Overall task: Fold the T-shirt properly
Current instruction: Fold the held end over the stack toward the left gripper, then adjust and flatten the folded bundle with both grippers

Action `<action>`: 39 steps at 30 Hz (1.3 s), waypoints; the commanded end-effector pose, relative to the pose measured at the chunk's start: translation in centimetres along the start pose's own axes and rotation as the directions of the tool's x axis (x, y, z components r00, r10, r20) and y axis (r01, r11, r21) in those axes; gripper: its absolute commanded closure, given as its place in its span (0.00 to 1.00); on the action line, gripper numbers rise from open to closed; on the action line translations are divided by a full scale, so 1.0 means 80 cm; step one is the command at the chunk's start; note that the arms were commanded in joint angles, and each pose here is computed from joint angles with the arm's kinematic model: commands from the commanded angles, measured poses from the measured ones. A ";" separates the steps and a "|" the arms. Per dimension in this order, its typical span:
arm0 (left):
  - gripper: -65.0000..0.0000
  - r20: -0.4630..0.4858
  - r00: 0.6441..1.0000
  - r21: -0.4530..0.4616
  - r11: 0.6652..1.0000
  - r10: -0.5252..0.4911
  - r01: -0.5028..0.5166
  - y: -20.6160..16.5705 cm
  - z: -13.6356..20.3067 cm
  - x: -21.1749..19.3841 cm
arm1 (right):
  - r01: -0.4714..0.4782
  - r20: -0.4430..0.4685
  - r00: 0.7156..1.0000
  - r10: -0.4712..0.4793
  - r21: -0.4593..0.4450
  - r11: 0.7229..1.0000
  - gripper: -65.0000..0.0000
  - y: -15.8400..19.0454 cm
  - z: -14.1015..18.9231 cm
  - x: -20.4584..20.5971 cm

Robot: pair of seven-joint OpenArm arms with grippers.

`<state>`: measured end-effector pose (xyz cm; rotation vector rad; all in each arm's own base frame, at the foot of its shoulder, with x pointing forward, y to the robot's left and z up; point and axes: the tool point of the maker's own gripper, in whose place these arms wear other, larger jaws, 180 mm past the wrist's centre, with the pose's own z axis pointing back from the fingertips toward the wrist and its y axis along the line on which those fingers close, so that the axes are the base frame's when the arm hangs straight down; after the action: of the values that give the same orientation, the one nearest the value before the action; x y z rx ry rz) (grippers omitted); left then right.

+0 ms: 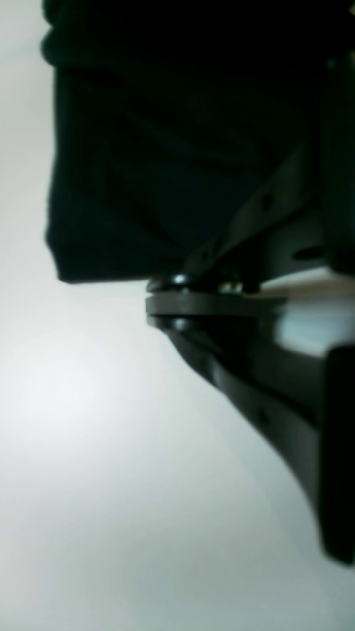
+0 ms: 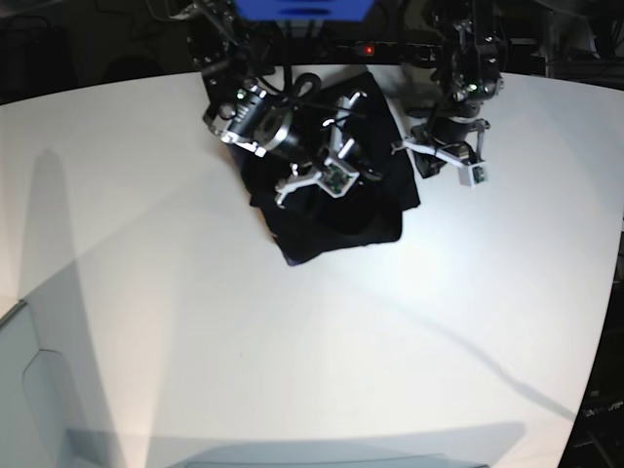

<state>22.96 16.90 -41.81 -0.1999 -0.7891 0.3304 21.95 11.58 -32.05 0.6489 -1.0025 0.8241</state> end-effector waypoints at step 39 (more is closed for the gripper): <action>1.00 0.187 0.981 0.181 0.983 -0.041 0.007 0.085 0.084 0.076 | -0.025 -0.022 0.999 0.029 0.172 0.985 0.69 0.038 -0.059 -0.006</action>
<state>20.44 25.61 -36.05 0.0072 -0.9145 0.4091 21.11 16.00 -35.85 0.7301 -0.8725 0.9519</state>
